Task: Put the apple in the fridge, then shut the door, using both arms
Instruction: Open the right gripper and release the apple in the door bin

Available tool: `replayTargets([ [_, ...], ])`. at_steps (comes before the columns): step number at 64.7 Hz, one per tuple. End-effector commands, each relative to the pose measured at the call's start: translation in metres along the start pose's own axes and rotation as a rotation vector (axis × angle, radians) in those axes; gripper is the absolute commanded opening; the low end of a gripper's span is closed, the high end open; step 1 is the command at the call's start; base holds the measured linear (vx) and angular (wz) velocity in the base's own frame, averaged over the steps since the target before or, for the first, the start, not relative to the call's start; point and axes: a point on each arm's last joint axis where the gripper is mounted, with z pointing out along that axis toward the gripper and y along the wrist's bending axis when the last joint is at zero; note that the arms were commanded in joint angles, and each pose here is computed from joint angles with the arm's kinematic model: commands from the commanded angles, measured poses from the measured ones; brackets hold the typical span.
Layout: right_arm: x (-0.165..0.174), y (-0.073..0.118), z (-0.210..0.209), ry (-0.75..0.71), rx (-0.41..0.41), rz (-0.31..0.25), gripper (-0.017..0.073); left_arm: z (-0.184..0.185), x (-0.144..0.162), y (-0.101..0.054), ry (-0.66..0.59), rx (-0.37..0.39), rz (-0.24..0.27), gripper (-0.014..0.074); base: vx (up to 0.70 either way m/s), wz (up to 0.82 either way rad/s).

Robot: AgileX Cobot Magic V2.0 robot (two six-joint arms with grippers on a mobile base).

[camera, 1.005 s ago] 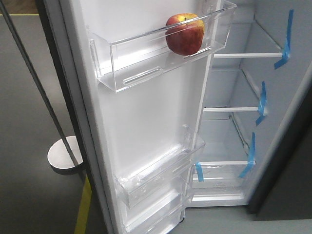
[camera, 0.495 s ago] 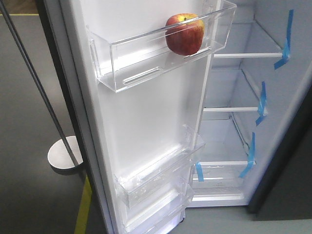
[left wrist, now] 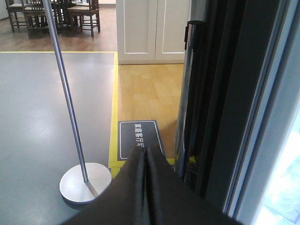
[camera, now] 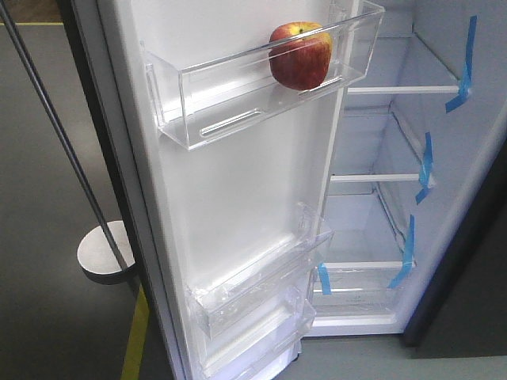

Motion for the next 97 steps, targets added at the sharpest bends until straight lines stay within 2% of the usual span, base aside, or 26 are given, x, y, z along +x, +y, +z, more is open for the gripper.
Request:
replayTargets([
  [1,-0.011,-0.001,-0.003,-0.076,0.021,-0.014,0.0546,0.001,0.0,-0.001,-0.062,0.016,-0.005,-0.0006,0.0,0.0],
  [32,-0.011,-0.001,-0.003,-0.077,0.02,-0.014,0.0546,0.001,0.0,-0.001,-0.062,0.016,-0.005,-0.0006,0.0,0.0],
  [36,-0.011,-0.001,-0.003,-0.077,0.02,-0.014,0.0546,0.0,0.0,-0.001,-0.065,0.014,0.009,-0.0006,0.0,0.0],
  [40,-0.011,-0.001,-0.003,-0.077,0.02,-0.014,0.0546,0.0,-0.005,-0.002,-0.113,0.03,-0.032,-0.0006,0.0,0.0],
  [47,-0.011,-0.001,-0.003,-0.077,0.02,-0.014,0.0546,-0.008,-0.031,-0.006,-0.217,0.059,-0.097,-0.0006,0.0,0.0],
  [53,-0.011,-0.001,-0.003,-0.078,0.02,-0.014,0.0546,-0.023,-0.072,-0.011,-0.368,0.086,-0.084,-0.0006,0.0,0.0],
  [59,-0.011,-0.001,-0.003,-0.078,0.02,-0.014,0.0546,-0.037,-0.12,-0.016,-0.477,0.092,-0.029,-0.0006,0.0,0.0],
  [64,-0.011,-0.001,-0.003,-0.078,0.02,-0.014,0.0546,-0.036,-0.156,-0.019,-0.434,0.062,0.015,-0.0006,0.0,0.0],
  [71,-0.011,-0.001,-0.003,-0.078,0.02,-0.014,0.0546,-0.021,-0.207,-0.022,-0.273,-0.007,0.031,-0.0006,0.0,0.0],
  [76,-0.011,-0.001,-0.003,-0.078,0.02,-0.014,0.0546,-0.003,-0.228,-0.022,-0.155,-0.044,0.026,-0.0006,0.0,0.0],
  [85,-0.011,-0.001,-0.003,-0.078,0.02,-0.014,0.0546,0.026,-0.246,-0.025,-0.097,-0.052,0.028,-0.0006,0.0,0.0],
  [97,-0.011,-0.001,-0.003,-0.078,0.02,-0.014,0.0546,0.049,-0.241,-0.026,-0.043,-0.053,0.032,-0.0006,0.0,0.0],
])
